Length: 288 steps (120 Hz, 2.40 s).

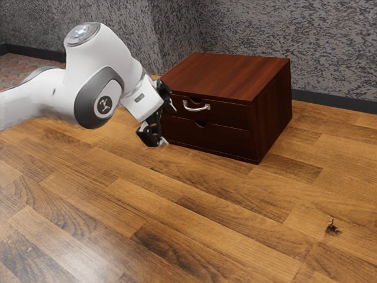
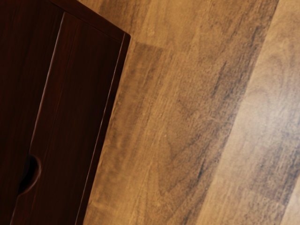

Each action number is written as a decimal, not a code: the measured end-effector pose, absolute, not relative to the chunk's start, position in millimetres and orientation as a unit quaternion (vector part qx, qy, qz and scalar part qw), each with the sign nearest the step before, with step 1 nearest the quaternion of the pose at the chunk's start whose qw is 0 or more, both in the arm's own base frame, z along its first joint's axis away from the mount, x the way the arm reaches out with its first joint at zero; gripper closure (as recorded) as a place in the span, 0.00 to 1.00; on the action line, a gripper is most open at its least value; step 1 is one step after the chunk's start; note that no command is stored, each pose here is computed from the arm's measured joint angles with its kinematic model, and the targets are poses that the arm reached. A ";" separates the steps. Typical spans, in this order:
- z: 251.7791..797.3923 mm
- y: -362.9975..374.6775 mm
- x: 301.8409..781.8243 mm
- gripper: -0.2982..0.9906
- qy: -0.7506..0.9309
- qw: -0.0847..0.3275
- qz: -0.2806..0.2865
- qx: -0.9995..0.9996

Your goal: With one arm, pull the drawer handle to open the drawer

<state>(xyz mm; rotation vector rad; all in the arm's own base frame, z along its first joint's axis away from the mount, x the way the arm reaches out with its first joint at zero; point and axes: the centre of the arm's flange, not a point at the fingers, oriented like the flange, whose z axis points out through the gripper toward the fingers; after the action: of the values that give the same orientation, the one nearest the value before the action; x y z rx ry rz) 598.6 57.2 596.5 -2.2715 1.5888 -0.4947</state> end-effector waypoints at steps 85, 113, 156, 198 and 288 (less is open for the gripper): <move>542.3 133.2 729.3 0.23 0.611 0.166 -0.166 -0.756; 539.9 134.3 733.5 0.21 0.624 0.157 -0.163 -0.748; 531.9 135.0 734.2 0.11 0.626 0.147 -0.158 -0.749; 543.2 125.9 729.3 0.27 0.633 0.142 -0.170 -0.742; 536.5 121.2 720.6 0.39 0.649 0.132 -0.159 -0.732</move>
<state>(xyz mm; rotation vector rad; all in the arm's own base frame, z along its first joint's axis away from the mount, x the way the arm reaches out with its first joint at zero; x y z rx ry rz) 720.6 121.2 536.5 -2.1247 1.8846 -0.4608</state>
